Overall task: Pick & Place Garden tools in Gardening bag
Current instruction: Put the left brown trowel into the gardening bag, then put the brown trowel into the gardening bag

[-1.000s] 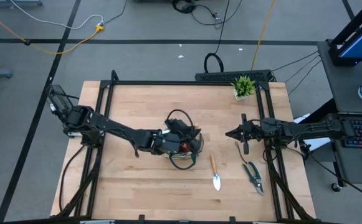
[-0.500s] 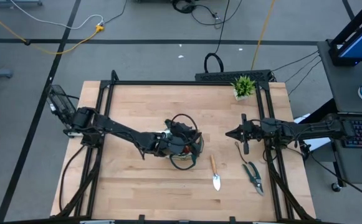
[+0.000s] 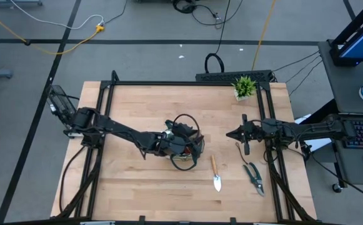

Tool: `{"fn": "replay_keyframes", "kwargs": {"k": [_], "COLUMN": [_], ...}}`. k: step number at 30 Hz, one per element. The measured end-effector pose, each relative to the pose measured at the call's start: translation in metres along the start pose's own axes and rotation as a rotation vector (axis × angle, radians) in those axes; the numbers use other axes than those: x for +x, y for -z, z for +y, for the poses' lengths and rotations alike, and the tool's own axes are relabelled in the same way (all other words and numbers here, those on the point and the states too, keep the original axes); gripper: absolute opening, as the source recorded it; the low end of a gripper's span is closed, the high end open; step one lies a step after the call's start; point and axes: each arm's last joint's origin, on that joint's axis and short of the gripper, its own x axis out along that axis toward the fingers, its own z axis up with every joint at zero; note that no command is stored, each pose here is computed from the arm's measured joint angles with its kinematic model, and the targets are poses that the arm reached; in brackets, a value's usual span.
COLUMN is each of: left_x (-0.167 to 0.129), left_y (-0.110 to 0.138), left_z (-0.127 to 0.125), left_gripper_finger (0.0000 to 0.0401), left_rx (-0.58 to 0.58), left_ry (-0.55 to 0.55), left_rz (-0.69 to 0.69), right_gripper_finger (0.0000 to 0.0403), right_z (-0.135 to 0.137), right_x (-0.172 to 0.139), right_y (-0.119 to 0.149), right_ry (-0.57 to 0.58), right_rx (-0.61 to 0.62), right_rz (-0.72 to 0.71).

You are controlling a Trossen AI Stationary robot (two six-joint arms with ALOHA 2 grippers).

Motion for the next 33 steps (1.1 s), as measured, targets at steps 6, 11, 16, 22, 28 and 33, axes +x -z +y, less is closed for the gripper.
{"fn": "replay_keyframes", "kwargs": {"k": [6,11,16,22,28,33], "left_x": [-0.015,-0.036,-0.059,-0.085,-0.105,-0.116], "left_y": [-0.015,-0.036,-0.052,-0.065,-0.071,-0.076], "left_z": [-0.006,-0.010,-0.014,-0.019,-0.021,-0.018], "left_gripper_finger": [0.0233,0.0261,0.0270,0.0257,0.0245,0.0243], "left_rx": [0.110,0.164,0.150,0.125,0.145,0.164], "left_ry": [0.034,0.068,0.107,0.161,0.189,0.188], "left_rz": [-0.026,-0.066,-0.084,-0.100,-0.085,-0.067], "right_gripper_finger": [0.0000,0.0000,0.0000,0.0000,0.0000,0.0000], "right_z": [0.000,0.000,0.000,-0.002,0.001,0.008], "right_x": [0.000,0.000,0.000,-0.001,-0.002,-0.003], "right_y": [0.000,0.000,0.002,0.012,0.019,0.020], "right_ry": [0.001,0.002,0.005,0.015,-0.104,-0.189], "right_rx": [0.020,0.020,0.016,0.017,0.040,0.062], "right_rz": [0.000,0.001,0.020,0.129,0.209,0.230]}}
